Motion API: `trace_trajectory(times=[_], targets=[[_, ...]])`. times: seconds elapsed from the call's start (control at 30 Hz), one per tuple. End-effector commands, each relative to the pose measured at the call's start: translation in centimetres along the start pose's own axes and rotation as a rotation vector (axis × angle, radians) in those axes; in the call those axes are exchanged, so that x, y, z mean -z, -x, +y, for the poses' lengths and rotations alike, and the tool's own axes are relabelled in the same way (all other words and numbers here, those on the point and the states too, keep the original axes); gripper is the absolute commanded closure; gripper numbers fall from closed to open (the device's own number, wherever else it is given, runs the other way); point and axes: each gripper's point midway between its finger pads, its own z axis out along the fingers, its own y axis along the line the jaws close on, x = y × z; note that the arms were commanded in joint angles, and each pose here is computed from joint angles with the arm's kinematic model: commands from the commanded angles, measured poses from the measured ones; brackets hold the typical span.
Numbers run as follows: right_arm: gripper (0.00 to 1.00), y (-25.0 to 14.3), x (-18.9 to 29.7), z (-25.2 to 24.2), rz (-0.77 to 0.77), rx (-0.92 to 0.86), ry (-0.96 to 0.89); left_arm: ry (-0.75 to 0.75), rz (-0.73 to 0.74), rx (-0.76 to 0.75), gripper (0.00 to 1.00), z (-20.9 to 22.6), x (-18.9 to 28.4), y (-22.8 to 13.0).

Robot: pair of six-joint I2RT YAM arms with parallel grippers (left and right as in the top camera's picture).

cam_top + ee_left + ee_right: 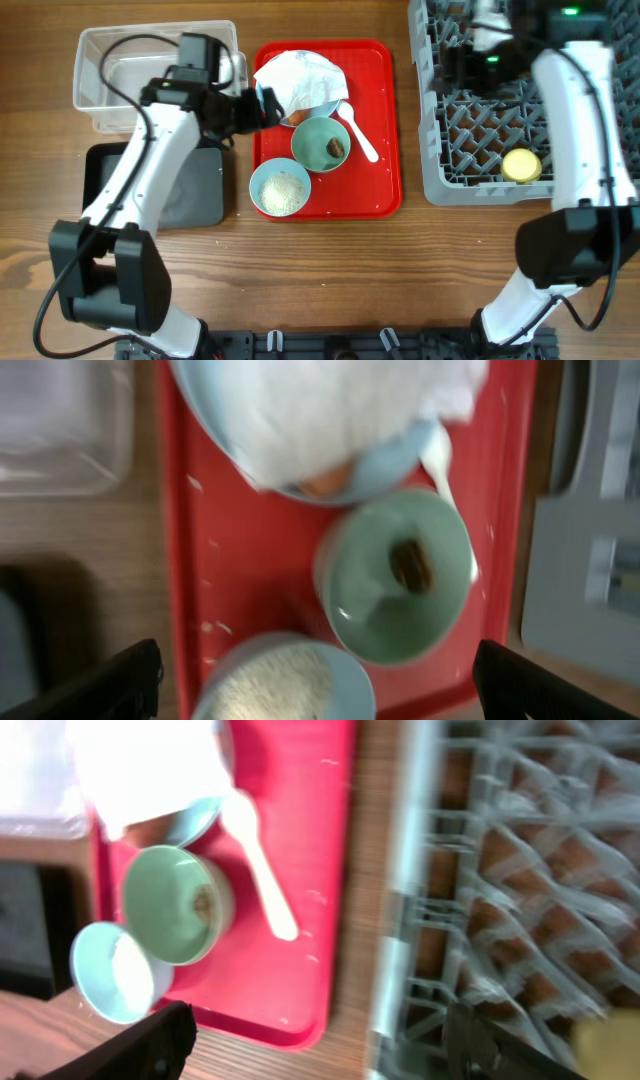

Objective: Sort waste into correct bins and load items into the dishwasher rack
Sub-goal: 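Grasp the light-blue rice bowl with the left gripper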

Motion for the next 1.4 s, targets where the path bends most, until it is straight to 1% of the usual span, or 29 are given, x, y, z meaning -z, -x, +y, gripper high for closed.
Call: trace_trajectory(times=[0.0,0.13,0.2,0.33,0.37,0.43,0.57,0.6,0.63,0.7,0.77,0.83,0.87,0.9,0.93,1.0,1.1,1.13,1.3,1.37], targets=[[0.18,1.0,-0.6,3.2,-0.047,0.029,0.039,-0.034,0.106,-0.17,0.01,-3.1,-1.0,-3.2],[0.18,2.1,-0.7,3.5,-0.09,0.027,0.045,0.106,0.169,-0.241,0.08,-3.1,-1.7,-5.9],[0.18,2.0,-0.7,3.5,-0.087,0.032,0.044,0.123,0.207,-0.26,0.1,-3.3,-1.8,-7.2],[0.18,2.0,-0.7,2.8,-0.09,0.03,0.003,0.134,0.301,-0.349,0.15,-4.7,-3.6,-11.8],[0.18,2.1,-0.7,2.8,-0.091,0.031,0.003,0.152,0.308,-0.385,0.17,-5.0,-4.3,-12.8],[0.18,2.1,-0.7,2.8,-0.092,0.031,0.003,0.216,0.283,-0.403,0.2,-4.7,-5.2,-13.5],[0.18,2.1,-0.7,2.8,-0.091,0.033,0.003,0.287,0.216,-0.374,0.37,-4.1,-6.5,-13.8],[0.18,2.1,-0.7,2.8,-0.091,0.033,0.003,0.329,0.189,-0.356,0.42,-3.4,-6.6,-13.5],[0.19,2.1,-0.7,2.8,-0.091,0.033,0.003,0.374,0.159,-0.334,0.44,-2.7,-6.7,-13.1],[0.18,2.1,-0.7,2.8,-0.091,0.033,0.002,0.401,0.131,-0.317,0.48,-1.9,-7.1,-13.0],[0.18,2.1,-0.7,2.7,-0.092,0.033,-0.005,0.396,0.133,-0.318,0.53,-1.6,-7.5,-13.5],[0.18,2.1,-0.7,2.5,-0.093,0.029,-0.015,0.396,0.135,-0.325,0.55,-1.4,-7.8,-13.9],[0.18,2.1,-0.7,2.5,-0.092,0.028,-0.015,0.394,0.134,-0.324,0.58,-1.5,-7.9,-13.9],[0.18,2.1,-0.7,2.5,-0.092,0.024,-0.015,0.391,0.127,-0.321,0.63,-1.6,-7.9,-13.8],[0.18,2.1,-0.7,2.5,-0.093,0.022,-0.015,0.389,0.119,-0.303,0.66,-1.6,-8.0,-13.7],[0.18,2.1,-0.7,2.5,-0.093,0.022,-0.015,0.348,0.118,-0.273,0.78,-2.4,-8.3,-13.8],[0.18,1.8,-0.7,2.5,-0.079,0.018,-0.017,0.327,0.109,-0.287,0.89,-3.2,-8.5,-13.8],[0.18,1.6,-0.7,2.4,-0.074,0.018,-0.017,0.324,0.108,-0.291,0.96,-3.3,-8.5,-13.9],[0.18,1.4,-0.7,2.3,-0.066,0.022,-0.025,0.322,0.106,-0.29,0.96,-3.4,-8.4,-13.8],[0.18,1.4,-0.7,2.3,-0.066,0.021,-0.025,0.318,0.107,-0.285,0.96,-4.0,-7.5,-13.4]])
